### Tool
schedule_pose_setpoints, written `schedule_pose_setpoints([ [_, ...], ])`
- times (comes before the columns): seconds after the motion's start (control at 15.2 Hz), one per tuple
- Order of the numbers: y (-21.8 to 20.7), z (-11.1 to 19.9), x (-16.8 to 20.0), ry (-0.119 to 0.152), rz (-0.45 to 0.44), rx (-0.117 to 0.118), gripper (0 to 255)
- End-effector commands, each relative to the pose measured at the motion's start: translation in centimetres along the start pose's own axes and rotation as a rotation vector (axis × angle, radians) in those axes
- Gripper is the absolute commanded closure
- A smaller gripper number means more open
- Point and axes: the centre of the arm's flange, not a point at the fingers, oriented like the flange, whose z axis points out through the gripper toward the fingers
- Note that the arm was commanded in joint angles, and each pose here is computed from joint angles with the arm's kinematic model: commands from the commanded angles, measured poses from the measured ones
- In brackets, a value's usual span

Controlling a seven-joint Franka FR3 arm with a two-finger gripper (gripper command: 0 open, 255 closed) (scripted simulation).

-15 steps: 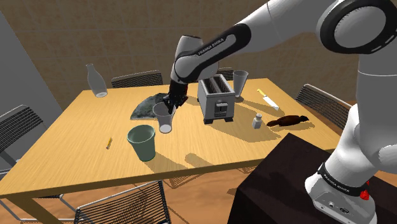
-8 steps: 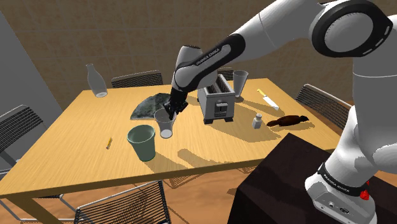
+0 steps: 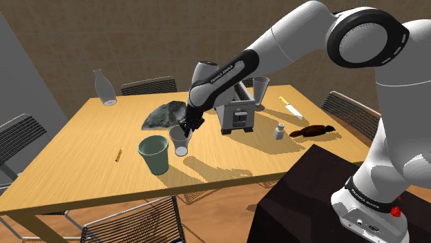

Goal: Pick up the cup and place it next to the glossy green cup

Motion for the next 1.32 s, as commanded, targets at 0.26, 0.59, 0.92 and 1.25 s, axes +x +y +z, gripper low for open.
schedule_pose_setpoints([
  [0.26,0.4,1.6,-0.3,0.001,0.000,0.000,255],
  [0.59,0.4,1.6,-0.3,0.001,0.000,0.000,255],
  [0.92,0.4,1.6,-0.3,0.001,0.000,0.000,0],
  [1.25,0.4,-3.4,-0.3,0.001,0.000,0.000,0],
])
